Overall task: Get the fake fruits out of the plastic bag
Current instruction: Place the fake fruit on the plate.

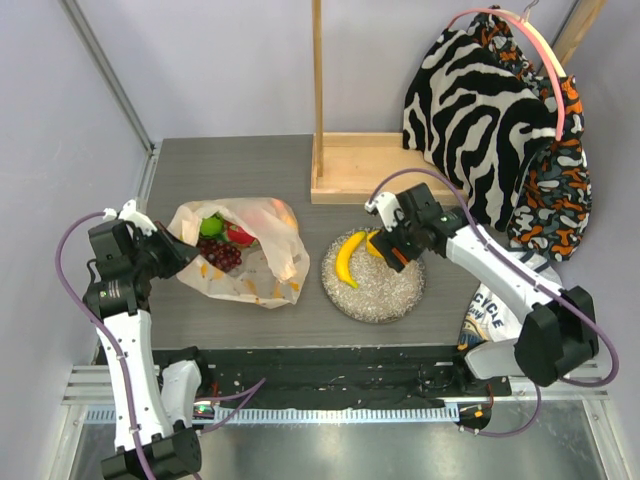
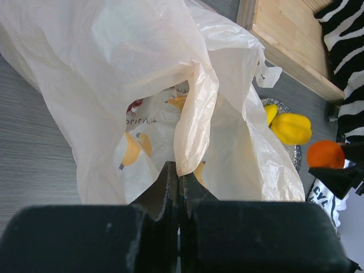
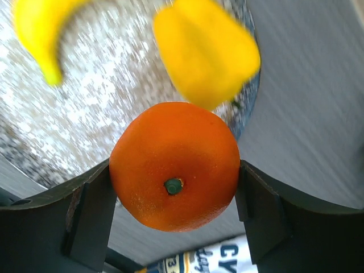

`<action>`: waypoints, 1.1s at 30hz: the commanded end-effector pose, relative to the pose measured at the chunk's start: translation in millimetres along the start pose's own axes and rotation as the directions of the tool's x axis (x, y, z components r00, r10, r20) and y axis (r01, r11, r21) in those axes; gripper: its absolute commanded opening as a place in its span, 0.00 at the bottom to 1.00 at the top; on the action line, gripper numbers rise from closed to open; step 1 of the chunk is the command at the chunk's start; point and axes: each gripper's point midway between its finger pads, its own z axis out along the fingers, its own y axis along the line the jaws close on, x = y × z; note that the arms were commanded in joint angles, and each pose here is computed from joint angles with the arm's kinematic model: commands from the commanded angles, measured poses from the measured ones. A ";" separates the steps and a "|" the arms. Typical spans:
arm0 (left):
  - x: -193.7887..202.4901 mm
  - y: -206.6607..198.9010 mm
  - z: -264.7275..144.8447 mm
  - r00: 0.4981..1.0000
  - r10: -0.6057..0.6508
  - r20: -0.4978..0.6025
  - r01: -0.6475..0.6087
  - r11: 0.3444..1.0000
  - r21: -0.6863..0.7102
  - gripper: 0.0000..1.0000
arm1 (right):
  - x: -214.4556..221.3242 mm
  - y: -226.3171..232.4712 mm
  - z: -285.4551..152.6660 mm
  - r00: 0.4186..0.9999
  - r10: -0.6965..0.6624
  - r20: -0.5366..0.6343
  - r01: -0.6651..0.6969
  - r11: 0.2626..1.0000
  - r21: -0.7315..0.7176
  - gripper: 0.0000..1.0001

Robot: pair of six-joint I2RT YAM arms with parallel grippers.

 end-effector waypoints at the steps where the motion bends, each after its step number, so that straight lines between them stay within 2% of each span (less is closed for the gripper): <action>1: -8.7 -2.7 0.4 1.000 0.002 0.030 -0.002 1.000 0.020 0.00 | 30.2 -16.9 -15.5 0.999 -0.030 -0.029 0.031 0.998 0.058 0.62; 8: -11.2 -2.8 0.2 0.999 -0.002 0.036 0.001 1.000 0.019 0.00 | 66.9 -29.4 8.7 0.986 0.019 -0.164 -0.007 0.997 0.071 0.62; 12: -11.0 -1.9 -0.2 0.999 -0.001 0.036 0.000 1.000 0.014 0.00 | 74.8 -37.0 23.1 0.980 0.040 -0.194 -0.027 0.997 0.072 0.62; 25: -7.7 3.3 -1.5 0.999 0.002 0.034 -0.001 1.000 -0.007 0.00 | 69.8 -42.5 49.8 0.986 0.044 -0.158 -0.033 0.997 0.075 0.66; 33: -4.2 6.4 1.1 1.000 -0.003 0.026 0.003 1.000 -0.010 0.00 | 70.6 -35.5 63.6 0.989 0.063 -0.135 -0.057 0.997 0.046 0.74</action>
